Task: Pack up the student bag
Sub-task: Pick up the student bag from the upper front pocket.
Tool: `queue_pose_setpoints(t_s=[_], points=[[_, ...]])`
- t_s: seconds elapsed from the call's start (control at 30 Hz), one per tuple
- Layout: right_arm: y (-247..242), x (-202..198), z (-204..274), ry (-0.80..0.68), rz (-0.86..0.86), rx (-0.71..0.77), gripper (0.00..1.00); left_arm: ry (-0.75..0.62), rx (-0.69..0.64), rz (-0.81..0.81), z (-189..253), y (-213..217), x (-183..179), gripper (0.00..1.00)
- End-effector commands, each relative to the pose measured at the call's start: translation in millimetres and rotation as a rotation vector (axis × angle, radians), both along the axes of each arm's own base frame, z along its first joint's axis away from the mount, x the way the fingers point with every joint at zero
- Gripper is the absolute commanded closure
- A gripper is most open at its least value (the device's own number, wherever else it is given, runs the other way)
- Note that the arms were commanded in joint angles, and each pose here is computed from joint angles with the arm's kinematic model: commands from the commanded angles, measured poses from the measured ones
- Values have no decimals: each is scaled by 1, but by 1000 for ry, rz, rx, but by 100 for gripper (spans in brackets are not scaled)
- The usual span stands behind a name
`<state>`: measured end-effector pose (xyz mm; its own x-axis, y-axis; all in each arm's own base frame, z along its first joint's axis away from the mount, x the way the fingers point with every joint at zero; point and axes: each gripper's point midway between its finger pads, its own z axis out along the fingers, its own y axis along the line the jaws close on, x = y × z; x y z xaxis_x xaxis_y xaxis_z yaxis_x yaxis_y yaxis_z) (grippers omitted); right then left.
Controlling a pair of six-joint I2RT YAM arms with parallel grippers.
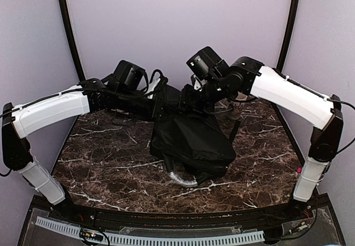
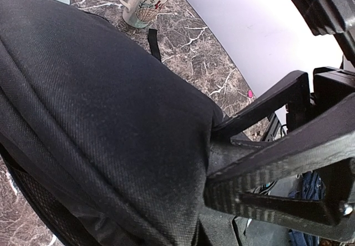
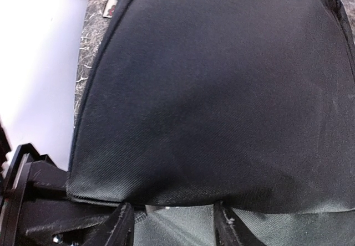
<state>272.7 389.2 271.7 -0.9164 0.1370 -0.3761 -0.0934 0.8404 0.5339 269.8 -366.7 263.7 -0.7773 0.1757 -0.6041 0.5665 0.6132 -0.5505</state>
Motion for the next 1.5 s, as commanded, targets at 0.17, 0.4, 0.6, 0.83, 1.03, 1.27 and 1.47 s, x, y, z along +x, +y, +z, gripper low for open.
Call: queue_pose_setpoints(t_s=[0.17,0.4,0.6,0.83,1.03,1.27,1.47], points=[[-4,8,-14,37,-31,-51,67,-266,-175,-94,92,-28,-5,100],[-15,4,-12,27,-53,-30,78,-271,-174,-94,92,-28,-5,100],[-35,3,-16,29,-93,-47,80,-279,-171,-86,94,-26,-4,100],[-54,4,-13,10,-137,-58,80,-277,-172,-78,95,-26,-3,100],[-55,3,-16,11,-129,-51,79,-274,-182,-75,96,-27,-3,100],[-30,4,-14,1,-36,29,80,-265,-194,-78,96,-30,-2,100],[-40,6,1,-50,-58,38,78,-257,-196,-74,96,-31,-1,100]])
